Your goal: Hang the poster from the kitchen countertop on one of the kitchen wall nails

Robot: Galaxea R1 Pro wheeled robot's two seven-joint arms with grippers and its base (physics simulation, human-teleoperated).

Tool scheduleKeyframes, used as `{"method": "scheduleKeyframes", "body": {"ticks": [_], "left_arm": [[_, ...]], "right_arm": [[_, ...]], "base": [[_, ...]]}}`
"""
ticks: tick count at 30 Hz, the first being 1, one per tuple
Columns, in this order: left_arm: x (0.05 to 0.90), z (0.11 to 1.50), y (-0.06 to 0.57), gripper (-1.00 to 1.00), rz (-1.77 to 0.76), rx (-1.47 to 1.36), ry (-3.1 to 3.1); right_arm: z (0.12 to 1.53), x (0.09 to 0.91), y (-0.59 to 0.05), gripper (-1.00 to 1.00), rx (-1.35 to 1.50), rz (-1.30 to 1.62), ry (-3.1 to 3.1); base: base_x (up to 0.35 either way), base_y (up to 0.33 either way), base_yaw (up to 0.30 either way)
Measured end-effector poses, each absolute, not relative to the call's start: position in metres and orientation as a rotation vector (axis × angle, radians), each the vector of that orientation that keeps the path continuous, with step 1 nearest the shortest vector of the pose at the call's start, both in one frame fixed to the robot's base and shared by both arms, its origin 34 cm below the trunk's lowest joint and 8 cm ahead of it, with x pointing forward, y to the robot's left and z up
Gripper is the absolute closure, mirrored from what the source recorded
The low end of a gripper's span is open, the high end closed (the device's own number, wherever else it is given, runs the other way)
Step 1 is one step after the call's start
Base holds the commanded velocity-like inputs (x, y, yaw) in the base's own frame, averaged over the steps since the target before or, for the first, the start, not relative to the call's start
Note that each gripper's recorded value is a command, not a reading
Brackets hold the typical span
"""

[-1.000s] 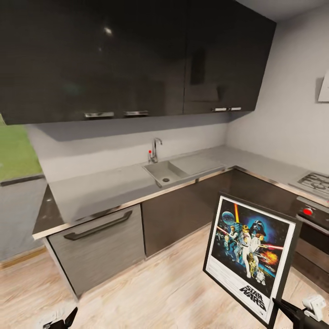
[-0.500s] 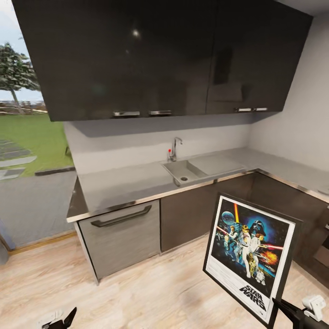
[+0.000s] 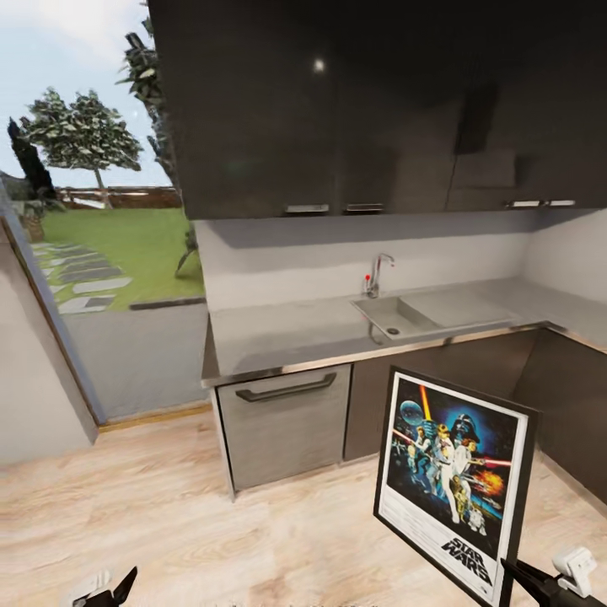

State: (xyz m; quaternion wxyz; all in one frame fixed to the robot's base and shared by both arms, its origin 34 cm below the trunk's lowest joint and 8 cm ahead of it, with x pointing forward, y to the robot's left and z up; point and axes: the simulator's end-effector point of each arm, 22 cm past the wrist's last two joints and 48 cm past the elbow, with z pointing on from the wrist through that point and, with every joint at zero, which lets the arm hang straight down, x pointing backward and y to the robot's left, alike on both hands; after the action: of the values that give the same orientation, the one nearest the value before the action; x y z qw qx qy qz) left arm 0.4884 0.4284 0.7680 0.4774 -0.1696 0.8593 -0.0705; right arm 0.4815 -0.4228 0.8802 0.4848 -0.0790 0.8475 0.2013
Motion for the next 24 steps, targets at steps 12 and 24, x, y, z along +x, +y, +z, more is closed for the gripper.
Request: {"method": "scheduleKeyframes", "body": {"ticks": [12, 24], "left_arm": [[0.4882, 0.7681, 0.4289, -1.00, -0.171, -0.414, 2.099], [0.4877, 0.7686, 0.4315, -1.00, -0.167, -0.415, 2.099]], "right_arm": [[0.8801, 0.4813, -0.4227, 1.00, -0.195, 0.489, 2.065], [0.8801, 0.4812, -0.4227, 1.00, -0.195, 0.489, 2.065]], "base": [[-0.017, 0.109, 0.290], [0.000, 0.283, 0.290]]}}
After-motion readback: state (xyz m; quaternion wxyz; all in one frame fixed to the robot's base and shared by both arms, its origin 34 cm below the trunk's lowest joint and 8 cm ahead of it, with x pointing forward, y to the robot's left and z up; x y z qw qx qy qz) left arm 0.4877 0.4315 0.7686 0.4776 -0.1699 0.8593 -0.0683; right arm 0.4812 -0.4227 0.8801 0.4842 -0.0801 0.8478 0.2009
